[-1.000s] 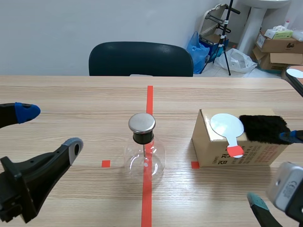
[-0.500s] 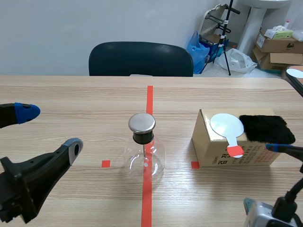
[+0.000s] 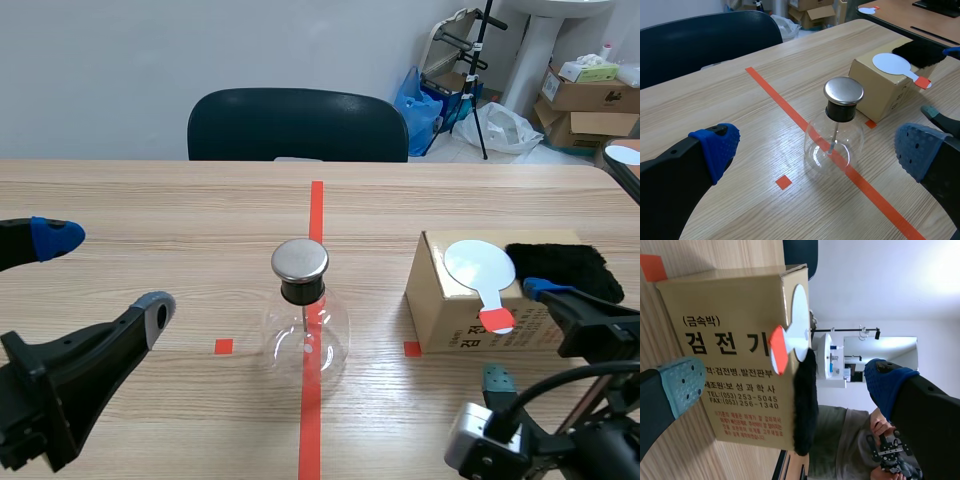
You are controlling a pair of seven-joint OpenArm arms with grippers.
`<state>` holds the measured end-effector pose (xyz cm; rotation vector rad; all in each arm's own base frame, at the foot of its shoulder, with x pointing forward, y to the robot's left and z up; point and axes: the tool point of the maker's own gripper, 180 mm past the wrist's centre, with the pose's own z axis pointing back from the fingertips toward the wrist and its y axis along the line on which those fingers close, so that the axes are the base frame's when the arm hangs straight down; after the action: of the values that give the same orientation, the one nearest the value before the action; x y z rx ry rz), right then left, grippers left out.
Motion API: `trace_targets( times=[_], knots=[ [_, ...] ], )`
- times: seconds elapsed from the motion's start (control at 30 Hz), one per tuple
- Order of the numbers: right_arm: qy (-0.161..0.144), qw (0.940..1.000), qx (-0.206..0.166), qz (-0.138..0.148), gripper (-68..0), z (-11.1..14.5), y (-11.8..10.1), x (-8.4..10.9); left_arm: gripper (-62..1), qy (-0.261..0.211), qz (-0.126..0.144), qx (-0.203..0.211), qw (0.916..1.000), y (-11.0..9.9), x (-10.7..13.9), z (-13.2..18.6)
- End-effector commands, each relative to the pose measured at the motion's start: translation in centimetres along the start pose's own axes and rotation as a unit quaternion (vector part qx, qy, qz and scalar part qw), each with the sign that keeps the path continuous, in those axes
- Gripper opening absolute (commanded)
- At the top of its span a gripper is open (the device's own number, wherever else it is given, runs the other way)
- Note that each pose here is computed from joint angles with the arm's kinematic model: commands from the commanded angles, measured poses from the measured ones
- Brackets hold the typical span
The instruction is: Do the electroscope experiment
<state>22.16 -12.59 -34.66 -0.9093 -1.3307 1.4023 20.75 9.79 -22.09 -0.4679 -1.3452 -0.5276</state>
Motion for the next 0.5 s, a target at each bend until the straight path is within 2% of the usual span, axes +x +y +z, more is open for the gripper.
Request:
trace_targets(
  times=[0.0,0.13,0.3,0.47],
  knots=[
    [-0.005,0.9996,-0.025,0.012,0.4,-0.8,-1.2,-0.1,1.4,-0.015,0.001,-0.001,0.9999,-0.2,0.9,0.0],
    [-0.011,0.9985,-0.049,0.021,0.4,-1.6,-1.4,0.5,1.4,-0.015,0.001,-0.001,0.9999,-0.2,0.9,0.0],
    [0.021,0.9983,-0.049,0.023,0.4,-2.1,-1.2,0.1,1.4,-0.015,0.001,-0.001,0.9999,-0.2,0.8,0.0],
    [0.03,0.9976,-0.058,0.023,0.4,-2.8,-1.6,0.1,1.4,-0.015,0.001,-0.001,0.9999,-0.2,0.8,0.0]
  ],
)
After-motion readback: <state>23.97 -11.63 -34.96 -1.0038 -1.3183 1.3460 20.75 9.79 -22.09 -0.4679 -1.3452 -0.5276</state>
